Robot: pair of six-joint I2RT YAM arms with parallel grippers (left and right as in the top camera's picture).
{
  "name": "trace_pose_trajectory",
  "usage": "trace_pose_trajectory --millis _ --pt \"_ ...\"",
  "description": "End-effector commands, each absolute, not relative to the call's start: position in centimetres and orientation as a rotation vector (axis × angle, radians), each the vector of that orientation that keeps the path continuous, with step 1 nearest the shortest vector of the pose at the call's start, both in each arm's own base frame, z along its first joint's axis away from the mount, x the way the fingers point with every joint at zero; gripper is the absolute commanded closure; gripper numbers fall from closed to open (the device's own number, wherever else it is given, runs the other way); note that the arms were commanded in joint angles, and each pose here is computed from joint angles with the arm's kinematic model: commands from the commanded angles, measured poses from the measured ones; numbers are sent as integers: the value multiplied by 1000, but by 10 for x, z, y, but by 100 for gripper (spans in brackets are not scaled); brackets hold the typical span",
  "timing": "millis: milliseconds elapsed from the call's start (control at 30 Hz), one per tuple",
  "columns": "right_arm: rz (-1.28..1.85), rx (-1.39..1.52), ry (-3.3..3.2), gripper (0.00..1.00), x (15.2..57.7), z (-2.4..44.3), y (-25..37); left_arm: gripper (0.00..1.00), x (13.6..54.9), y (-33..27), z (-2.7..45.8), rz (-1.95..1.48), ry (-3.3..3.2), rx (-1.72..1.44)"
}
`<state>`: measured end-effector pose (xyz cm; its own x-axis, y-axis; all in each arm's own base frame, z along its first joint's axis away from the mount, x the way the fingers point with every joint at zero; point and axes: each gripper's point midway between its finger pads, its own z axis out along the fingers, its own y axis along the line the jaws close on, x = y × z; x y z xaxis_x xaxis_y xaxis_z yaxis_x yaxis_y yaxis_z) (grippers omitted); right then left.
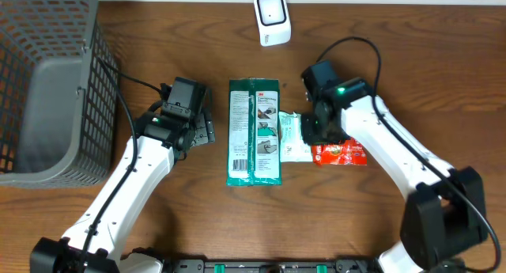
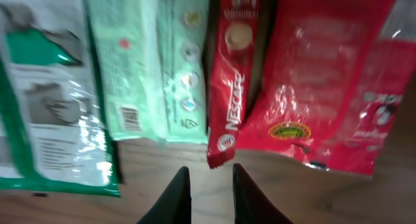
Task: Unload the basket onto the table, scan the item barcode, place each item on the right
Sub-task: 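Move the right gripper left over the red Nescafe stick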
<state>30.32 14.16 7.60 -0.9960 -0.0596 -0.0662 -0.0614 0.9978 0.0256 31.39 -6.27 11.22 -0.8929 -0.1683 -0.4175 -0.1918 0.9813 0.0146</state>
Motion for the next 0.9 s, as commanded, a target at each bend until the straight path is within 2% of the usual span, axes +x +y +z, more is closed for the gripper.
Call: trace_pose_trajectory --millis 0,500,867 --pt "5 -105 3098 81 299 67 147 13 313 -60 109 91 2705 -278" --pt "-236 -214 3090 82 293 46 142 13 313 -60 109 91 2706 -278" --pt "-262 -222 3127 80 279 32 135 13 313 -60 109 91 2705 -278"
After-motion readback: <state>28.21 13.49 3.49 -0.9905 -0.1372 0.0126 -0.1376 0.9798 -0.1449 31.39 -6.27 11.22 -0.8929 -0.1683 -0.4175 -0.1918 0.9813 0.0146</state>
